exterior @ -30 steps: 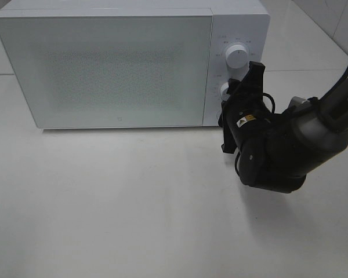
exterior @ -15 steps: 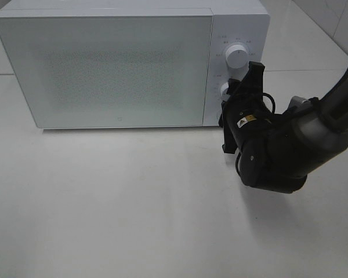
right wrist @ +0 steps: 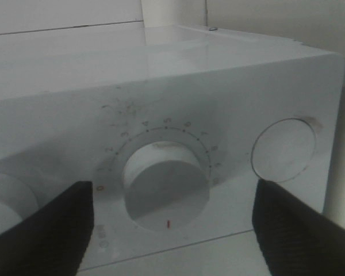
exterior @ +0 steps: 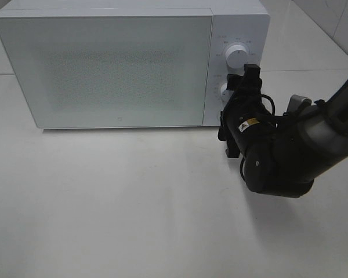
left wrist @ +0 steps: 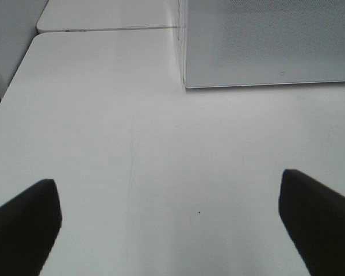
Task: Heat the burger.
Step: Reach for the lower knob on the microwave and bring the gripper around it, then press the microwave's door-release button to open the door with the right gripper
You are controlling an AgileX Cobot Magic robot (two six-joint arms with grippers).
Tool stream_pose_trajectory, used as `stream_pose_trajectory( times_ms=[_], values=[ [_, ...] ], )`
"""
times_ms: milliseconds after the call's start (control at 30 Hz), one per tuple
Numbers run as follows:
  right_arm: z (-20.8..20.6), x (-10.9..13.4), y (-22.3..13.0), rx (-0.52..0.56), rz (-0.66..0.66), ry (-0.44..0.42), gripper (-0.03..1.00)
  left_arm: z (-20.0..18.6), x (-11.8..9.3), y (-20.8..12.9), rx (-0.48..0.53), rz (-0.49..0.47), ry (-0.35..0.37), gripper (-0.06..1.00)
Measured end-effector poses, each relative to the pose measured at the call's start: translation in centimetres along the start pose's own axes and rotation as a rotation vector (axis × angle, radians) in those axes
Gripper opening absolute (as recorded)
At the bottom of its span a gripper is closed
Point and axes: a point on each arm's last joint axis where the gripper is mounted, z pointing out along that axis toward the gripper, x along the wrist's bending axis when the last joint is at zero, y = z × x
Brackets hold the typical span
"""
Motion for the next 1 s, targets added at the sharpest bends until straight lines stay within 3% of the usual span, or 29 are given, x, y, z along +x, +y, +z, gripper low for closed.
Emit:
stream_pose_trajectory(
  times_ms=[300, 500, 700, 733, 767, 833, 867, 1000],
  values=[
    [-2.1, 0.3, 0.7, 0.065, -0.107, -0.016, 0.75, 0.0, 0.0, 0.0, 0.0, 0.0, 0.0, 0.97],
    [-4.3, 1.7, 1.3, 0.124, -0.272, 0.013, 0.75, 0.0, 0.0, 0.0, 0.0, 0.0, 0.0, 0.97],
    [-5.9, 3.1, 1.1, 0.226, -0.531, -0.036, 0.75, 0.0, 0.0, 0.0, 0.0, 0.0, 0.0, 0.97],
    [-6.3, 3.4, 1.0, 0.264, -0.629, -0.068, 0.75, 0.0, 0.0, 0.0, 0.0, 0.0, 0.0, 0.97],
    [-6.3, 3.4, 1.0, 0.264, -0.629, -0.068, 0.75, 0.0, 0.0, 0.0, 0.0, 0.0, 0.0, 0.97],
    [-7.0, 3.9, 0.9, 0.317, -0.789, -0.101, 0.75, 0.0, 0.0, 0.0, 0.0, 0.0, 0.0, 0.97],
    [-7.0, 3.9, 0.9, 0.317, -0.789, -0.101, 0.75, 0.0, 0.0, 0.0, 0.0, 0.0, 0.0, 0.97],
    [-8.2, 4.5, 0.9, 0.419, -1.021, -0.141, 0.75, 0.0, 0.0, 0.0, 0.0, 0.0, 0.0, 0.97]
  ],
)
